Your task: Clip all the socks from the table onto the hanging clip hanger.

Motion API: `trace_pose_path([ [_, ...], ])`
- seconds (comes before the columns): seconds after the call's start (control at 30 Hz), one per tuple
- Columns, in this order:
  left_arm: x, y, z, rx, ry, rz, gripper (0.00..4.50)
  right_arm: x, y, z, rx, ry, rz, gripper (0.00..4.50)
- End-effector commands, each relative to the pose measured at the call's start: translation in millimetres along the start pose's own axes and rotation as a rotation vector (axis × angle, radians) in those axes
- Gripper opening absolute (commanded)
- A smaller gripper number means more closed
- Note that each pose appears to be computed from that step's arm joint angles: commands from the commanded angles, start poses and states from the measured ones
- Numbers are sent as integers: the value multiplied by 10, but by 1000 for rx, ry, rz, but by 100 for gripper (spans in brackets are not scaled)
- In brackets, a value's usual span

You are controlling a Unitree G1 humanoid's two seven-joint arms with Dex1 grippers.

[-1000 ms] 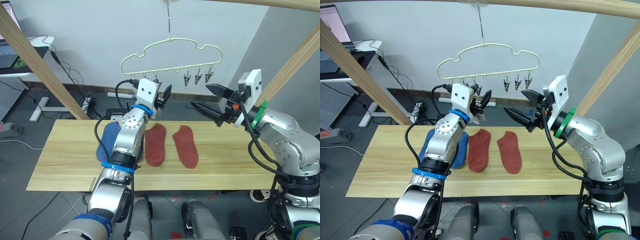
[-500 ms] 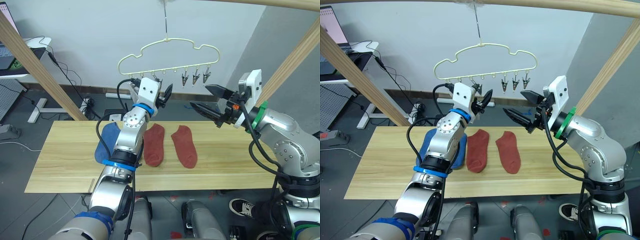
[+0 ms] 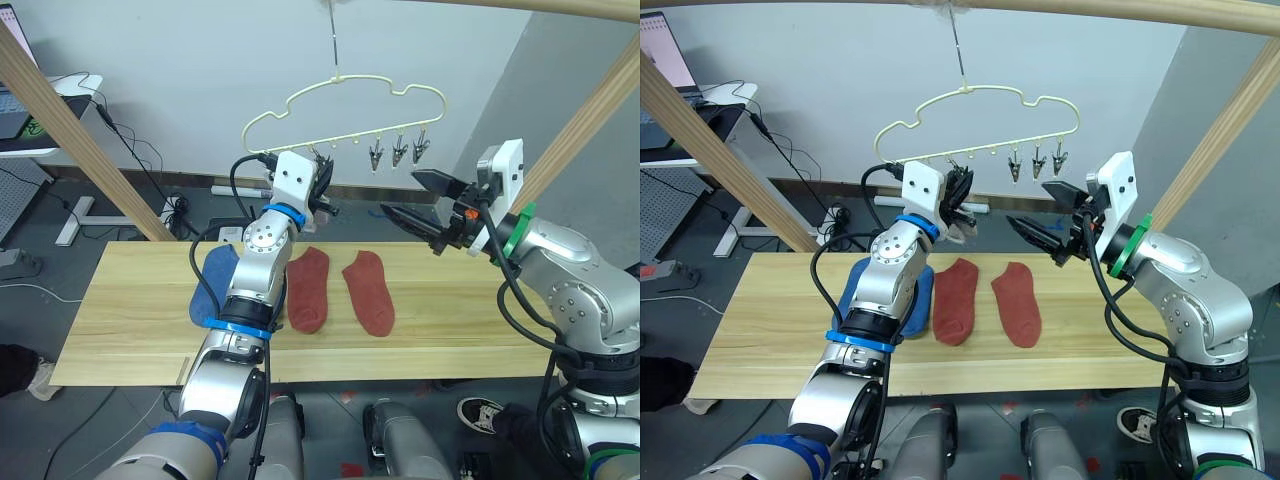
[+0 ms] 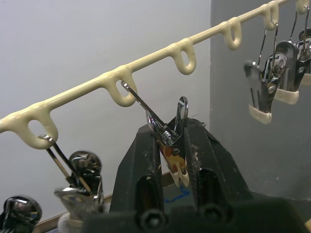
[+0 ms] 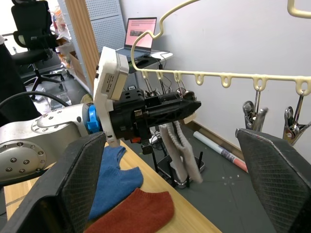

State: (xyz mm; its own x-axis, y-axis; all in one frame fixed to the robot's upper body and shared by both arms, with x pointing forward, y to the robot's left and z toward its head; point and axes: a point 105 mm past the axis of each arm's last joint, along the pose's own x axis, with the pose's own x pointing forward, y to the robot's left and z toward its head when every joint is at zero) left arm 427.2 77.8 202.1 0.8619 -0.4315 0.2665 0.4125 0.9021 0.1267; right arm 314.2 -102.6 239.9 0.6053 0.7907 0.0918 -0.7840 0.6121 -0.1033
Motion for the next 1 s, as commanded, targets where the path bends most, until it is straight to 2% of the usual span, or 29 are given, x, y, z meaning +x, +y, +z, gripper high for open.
trace_pose_path([
  [0.03,-3,-42,145,9,-55,-11,36,-20,72,90,-48,-29,17,450],
  [0.27,-12,5,121,72,-36,16,36,-10,78,72,-44,-26,20,450],
  [0.33,-6,-14,147,66,-51,3,108,-3,80,82,-44,-29,22,450],
  [0.47,8,-14,164,66,-57,10,217,0,82,91,-46,-31,25,450],
  [1.0,38,-8,213,64,-75,14,217,-8,88,90,-46,-30,21,450],
])
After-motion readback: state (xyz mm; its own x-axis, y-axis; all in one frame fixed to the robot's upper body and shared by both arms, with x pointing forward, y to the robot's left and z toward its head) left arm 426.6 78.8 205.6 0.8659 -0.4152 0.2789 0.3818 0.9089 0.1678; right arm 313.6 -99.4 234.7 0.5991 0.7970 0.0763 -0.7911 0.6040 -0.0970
